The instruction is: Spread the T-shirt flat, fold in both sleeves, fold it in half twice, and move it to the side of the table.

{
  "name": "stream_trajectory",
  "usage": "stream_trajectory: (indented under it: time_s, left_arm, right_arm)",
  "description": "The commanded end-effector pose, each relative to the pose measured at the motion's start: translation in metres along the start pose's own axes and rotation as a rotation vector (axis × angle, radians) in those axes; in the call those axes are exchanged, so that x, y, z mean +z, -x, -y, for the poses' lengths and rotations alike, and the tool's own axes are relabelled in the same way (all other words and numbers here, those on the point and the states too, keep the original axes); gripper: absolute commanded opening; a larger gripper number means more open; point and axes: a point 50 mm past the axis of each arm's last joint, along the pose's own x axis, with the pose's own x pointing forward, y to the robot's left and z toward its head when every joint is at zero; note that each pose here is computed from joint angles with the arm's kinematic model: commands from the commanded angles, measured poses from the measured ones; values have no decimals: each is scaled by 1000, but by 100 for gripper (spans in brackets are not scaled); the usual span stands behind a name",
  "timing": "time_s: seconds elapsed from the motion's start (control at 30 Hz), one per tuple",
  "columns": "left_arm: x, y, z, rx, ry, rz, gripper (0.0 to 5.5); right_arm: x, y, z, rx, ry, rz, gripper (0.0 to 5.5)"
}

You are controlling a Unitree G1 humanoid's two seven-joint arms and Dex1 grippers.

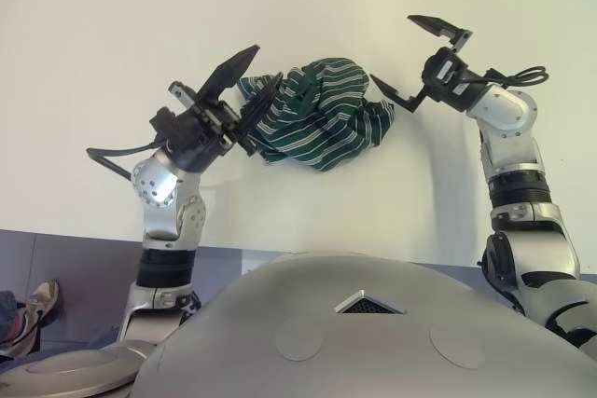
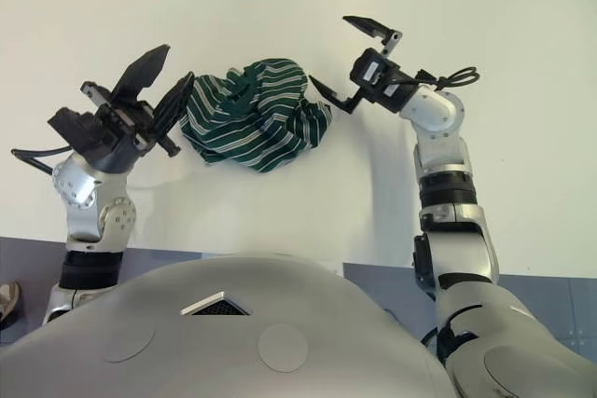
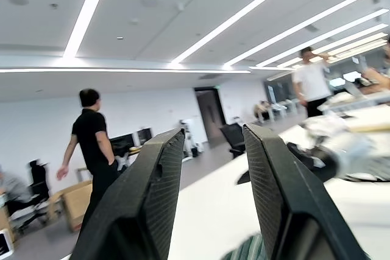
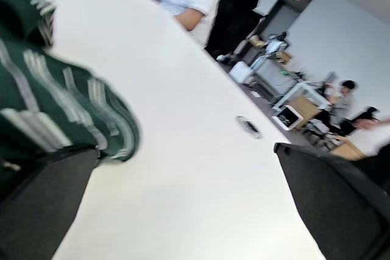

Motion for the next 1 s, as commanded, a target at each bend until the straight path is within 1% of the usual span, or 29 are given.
stream_trajectory:
  time_s: [0.03,0.2,0.27,0.3,0.33,0.37,0.43,0.47,0.53,0.6,0.67,0.8,0.9,1.0]
  left_arm:
    - [-7,8,-14,-2,-119,-111,176]
    - [-30,29,-47,156,-275,-304,176]
    - [-54,45,-63,207,-342,-526,176]
    - [-68,53,-60,154,-366,-650,176]
    - [-77,58,-53,82,-377,-723,176]
    - [-82,60,-39,-11,-369,-743,176]
    - [-85,57,-12,-176,-343,-700,176]
    - [-85,55,-3,-235,-336,-679,176]
    - [-87,55,5,-297,-323,-674,176]
    - [-91,59,9,-337,-320,-694,176]
    - [-93,61,11,-355,-316,-701,176]
    - [-94,61,10,-347,-322,-703,176]
    - [-96,61,5,-319,-342,-715,176]
    - [-97,61,1,-301,-362,-722,176]
  right_arm:
    - [1,-21,-2,55,31,-16,539]
    - [-5,-29,-5,63,35,-41,539]
    - [-6,-30,-4,55,32,-38,539]
    - [-6,-31,-3,47,28,-30,539]
    - [-5,-31,-2,41,25,-23,539]
    - [-4,-32,-1,35,23,-16,539]
    - [-1,-34,0,29,28,-3,539]
    - [1,-34,-1,29,31,8,539]
    - [3,-36,-1,28,35,23,539]
    - [7,-37,0,17,29,46,539]
    - [14,-37,2,3,6,102,539]
    - [46,-31,2,15,-81,319,539]
    - [65,-13,-8,128,-110,436,539]
    - [71,9,-23,286,-110,446,539]
